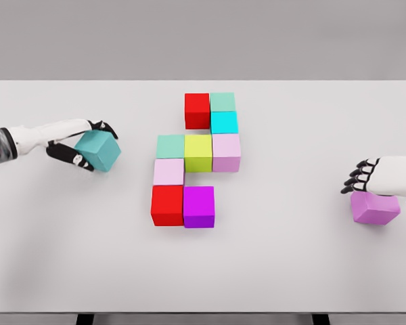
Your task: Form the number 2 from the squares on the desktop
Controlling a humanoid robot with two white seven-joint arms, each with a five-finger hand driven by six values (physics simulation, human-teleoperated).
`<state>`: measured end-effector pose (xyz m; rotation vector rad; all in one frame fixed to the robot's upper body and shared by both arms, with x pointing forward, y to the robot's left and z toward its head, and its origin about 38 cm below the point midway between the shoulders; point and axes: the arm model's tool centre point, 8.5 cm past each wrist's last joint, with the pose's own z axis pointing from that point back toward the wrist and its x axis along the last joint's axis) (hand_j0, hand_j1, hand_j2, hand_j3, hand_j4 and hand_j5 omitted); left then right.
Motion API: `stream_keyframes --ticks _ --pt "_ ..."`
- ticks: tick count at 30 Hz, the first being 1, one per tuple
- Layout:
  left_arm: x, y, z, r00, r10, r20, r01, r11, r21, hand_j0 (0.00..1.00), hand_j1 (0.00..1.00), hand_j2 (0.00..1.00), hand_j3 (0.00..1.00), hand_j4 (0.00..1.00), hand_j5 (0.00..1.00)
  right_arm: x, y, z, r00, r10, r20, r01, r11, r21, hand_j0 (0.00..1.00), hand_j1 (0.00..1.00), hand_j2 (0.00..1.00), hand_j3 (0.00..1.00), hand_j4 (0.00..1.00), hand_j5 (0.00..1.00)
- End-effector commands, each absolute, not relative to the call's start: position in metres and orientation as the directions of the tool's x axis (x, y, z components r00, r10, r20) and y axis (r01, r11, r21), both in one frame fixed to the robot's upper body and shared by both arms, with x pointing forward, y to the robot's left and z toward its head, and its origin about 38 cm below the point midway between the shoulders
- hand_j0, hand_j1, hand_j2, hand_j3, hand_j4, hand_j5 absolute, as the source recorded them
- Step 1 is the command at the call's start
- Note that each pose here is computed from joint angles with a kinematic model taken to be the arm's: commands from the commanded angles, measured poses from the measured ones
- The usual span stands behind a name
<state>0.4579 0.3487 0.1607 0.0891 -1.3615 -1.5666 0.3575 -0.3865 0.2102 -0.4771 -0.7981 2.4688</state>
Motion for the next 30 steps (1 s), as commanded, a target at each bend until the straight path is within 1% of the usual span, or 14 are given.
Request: stream_keyframes --ticks 1,4,7,10,16,17,19,20,21,23,27,28,30 --pt "0.460 0.349 0.160 -0.457 -0.708 0.538 0.624 0.176 0.761 0.44 0.44 0.44 0.44 0.44 0.44 0.358 -0.385 0.208 -0.816 0.553 -0.170 -0.348 -0.704 -0.620 1.00 1.00 1.00 1.00 1.00 1.00" --pt "0.469 0.346 0.163 -0.410 -0.737 0.537 0.628 0.199 0.752 0.42 0.42 0.42 0.42 0.42 0.42 0.356 -0.383 0.203 -0.821 0.547 -0.163 -0.352 -0.709 -0.611 1.00 1.00 1.00 1.00 1.00 1.00" --pt "0.481 0.332 0.163 -0.358 -0.757 0.546 0.627 0.239 0.741 0.40 0.40 0.40 0.40 0.40 0.40 0.357 -0.382 0.200 -0.823 0.543 -0.165 -0.350 -0.714 -0.606 1.00 1.00 1.00 1.00 1.00 1.00" --pt "0.490 0.323 0.170 -0.340 -0.760 0.553 0.616 0.264 0.742 0.38 0.38 0.38 0.38 0.38 0.38 0.356 -0.381 0.195 -0.827 0.538 -0.166 -0.350 -0.722 -0.597 1.00 1.00 1.00 1.00 1.00 1.00" --pt "0.524 0.286 0.192 -0.182 -0.796 0.577 0.610 0.369 0.701 0.37 0.37 0.37 0.37 0.37 0.37 0.356 -0.382 0.190 -0.828 0.535 -0.169 -0.353 -0.730 -0.585 1.00 1.00 1.00 1.00 1.00 1.00" --pt "0.528 0.282 0.191 -0.157 -0.797 0.583 0.606 0.389 0.694 0.37 0.37 0.37 0.37 0.37 0.37 0.357 -0.382 0.191 -0.828 0.535 -0.170 -0.351 -0.730 -0.587 0.98 0.98 0.98 0.98 0.98 0.98" --pt "0.541 0.272 0.191 -0.103 -0.795 0.598 0.580 0.440 0.686 0.37 0.37 0.37 0.37 0.37 0.37 0.356 -0.381 0.191 -0.828 0.535 -0.168 -0.351 -0.729 -0.588 0.84 0.84 0.84 0.84 0.84 0.84" --pt "0.548 0.266 0.188 -0.071 -0.802 0.593 0.577 0.452 0.681 0.37 0.37 0.37 0.37 0.37 0.37 0.356 -0.382 0.191 -0.827 0.536 -0.167 -0.352 -0.727 -0.589 0.81 0.81 0.81 0.81 0.81 0.81" --pt "0.555 0.256 0.188 -0.061 -0.816 0.575 0.563 0.448 0.694 0.37 0.37 0.37 0.37 0.37 0.37 0.356 -0.381 0.191 -0.828 0.535 -0.167 -0.351 -0.728 -0.589 0.77 0.77 0.77 0.77 0.77 0.77" --pt "0.566 0.243 0.183 -0.024 -0.822 0.569 0.555 0.462 0.692 0.37 0.37 0.37 0.37 0.37 0.37 0.356 -0.380 0.190 -0.829 0.534 -0.164 -0.351 -0.727 -0.591 0.73 0.73 0.73 0.73 0.73 0.73" --pt "0.574 0.217 0.182 0.000 -0.838 0.546 0.536 0.461 0.707 0.37 0.37 0.37 0.37 0.37 0.37 0.357 -0.378 0.189 -0.830 0.534 -0.161 -0.350 -0.724 -0.594 0.73 0.73 0.73 0.73 0.73 0.73" --pt "0.575 0.211 0.181 -0.001 -0.840 0.543 0.537 0.457 0.709 0.37 0.37 0.37 0.37 0.37 0.37 0.357 -0.378 0.189 -0.831 0.534 -0.158 -0.351 -0.722 -0.597 0.70 0.70 0.70 0.70 0.70 0.70" --pt "0.575 0.210 0.181 -0.001 -0.840 0.542 0.533 0.458 0.711 0.37 0.37 0.37 0.37 0.37 0.37 0.358 -0.376 0.190 -0.831 0.535 -0.154 -0.348 -0.716 -0.605 0.69 0.69 0.69 0.69 0.69 0.69"
